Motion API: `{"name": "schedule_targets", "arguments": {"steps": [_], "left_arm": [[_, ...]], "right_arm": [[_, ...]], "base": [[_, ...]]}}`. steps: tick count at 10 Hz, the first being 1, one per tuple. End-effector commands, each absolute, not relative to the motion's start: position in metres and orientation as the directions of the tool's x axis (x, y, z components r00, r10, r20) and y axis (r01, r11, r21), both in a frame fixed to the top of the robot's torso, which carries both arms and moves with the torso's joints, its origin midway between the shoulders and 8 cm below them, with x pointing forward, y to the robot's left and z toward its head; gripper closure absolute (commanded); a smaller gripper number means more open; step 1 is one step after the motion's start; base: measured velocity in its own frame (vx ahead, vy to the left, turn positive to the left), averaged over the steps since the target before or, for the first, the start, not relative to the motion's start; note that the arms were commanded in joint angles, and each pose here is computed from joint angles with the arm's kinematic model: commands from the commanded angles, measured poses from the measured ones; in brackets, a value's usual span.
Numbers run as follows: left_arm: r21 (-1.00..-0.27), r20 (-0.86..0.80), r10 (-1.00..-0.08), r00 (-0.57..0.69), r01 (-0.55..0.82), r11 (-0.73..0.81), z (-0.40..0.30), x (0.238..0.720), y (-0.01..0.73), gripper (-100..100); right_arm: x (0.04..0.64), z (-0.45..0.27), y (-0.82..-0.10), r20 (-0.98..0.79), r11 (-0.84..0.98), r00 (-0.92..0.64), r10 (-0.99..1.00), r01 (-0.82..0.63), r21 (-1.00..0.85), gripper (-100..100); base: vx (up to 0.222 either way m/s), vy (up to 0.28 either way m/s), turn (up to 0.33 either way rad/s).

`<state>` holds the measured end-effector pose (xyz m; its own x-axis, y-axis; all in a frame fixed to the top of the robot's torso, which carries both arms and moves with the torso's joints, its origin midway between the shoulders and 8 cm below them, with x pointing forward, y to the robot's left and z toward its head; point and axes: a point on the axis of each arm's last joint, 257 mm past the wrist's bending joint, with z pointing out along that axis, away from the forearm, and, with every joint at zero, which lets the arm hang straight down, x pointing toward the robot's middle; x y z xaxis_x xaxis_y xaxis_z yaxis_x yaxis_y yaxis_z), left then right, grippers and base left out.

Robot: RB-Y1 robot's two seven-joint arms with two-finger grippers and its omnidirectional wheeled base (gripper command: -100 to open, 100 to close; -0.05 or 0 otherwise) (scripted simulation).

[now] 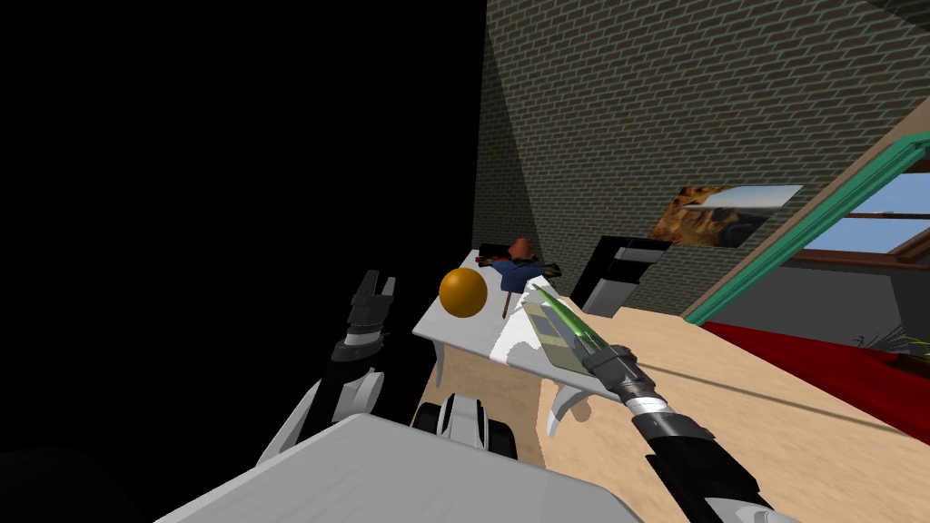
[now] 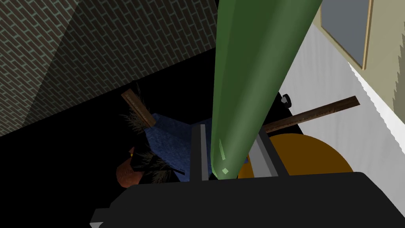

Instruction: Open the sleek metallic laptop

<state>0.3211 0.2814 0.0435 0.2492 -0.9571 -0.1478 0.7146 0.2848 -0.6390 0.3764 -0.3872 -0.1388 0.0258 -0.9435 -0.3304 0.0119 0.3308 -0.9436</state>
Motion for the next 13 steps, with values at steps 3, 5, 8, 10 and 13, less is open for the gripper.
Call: {"name": "schedule_targets", "arguments": {"steps": [3, 5, 8, 10, 13], "left_arm": [[-0.639, -0.148, -0.957, 0.249, 0.714, 0.285, 0.043, 0.321, 0.281, 0], [-0.639, -0.148, -0.957, 0.249, 0.714, 0.285, 0.043, 0.321, 0.281, 0], [-0.639, -0.148, -0.957, 0.249, 0.714, 0.285, 0.043, 0.321, 0.281, 0], [-0.639, -0.148, -0.957, 0.249, 0.714, 0.285, 0.043, 0.321, 0.281, 0], [-0.639, -0.148, -0.957, 0.249, 0.715, 0.285, 0.044, 0.321, 0.281, 0]], "right_arm": [[0.365, -0.12, -0.391, -0.304, 0.304, 0.04, -0.952, 0.009, -0.953, -100], [0.36, -0.109, -0.391, -0.304, 0.305, 0.051, -0.951, 0.006, -0.952, -100], [0.352, -0.093, -0.389, -0.306, 0.307, 0.073, -0.949, -0.004, -0.952, -100], [0.352, -0.093, -0.39, -0.305, 0.306, 0.074, -0.949, -0.008, -0.952, -100], [0.351, -0.094, -0.39, -0.308, 0.308, 0.073, -0.949, -0.011, -0.951, 0]], "base": [[0.054, 0.028, -0.084], [0.06, 0.021, -0.05], [0.053, 0.022, -0.063], [0.035, 0.01, -0.036], [0.0, 0.0, 0.0]]}}
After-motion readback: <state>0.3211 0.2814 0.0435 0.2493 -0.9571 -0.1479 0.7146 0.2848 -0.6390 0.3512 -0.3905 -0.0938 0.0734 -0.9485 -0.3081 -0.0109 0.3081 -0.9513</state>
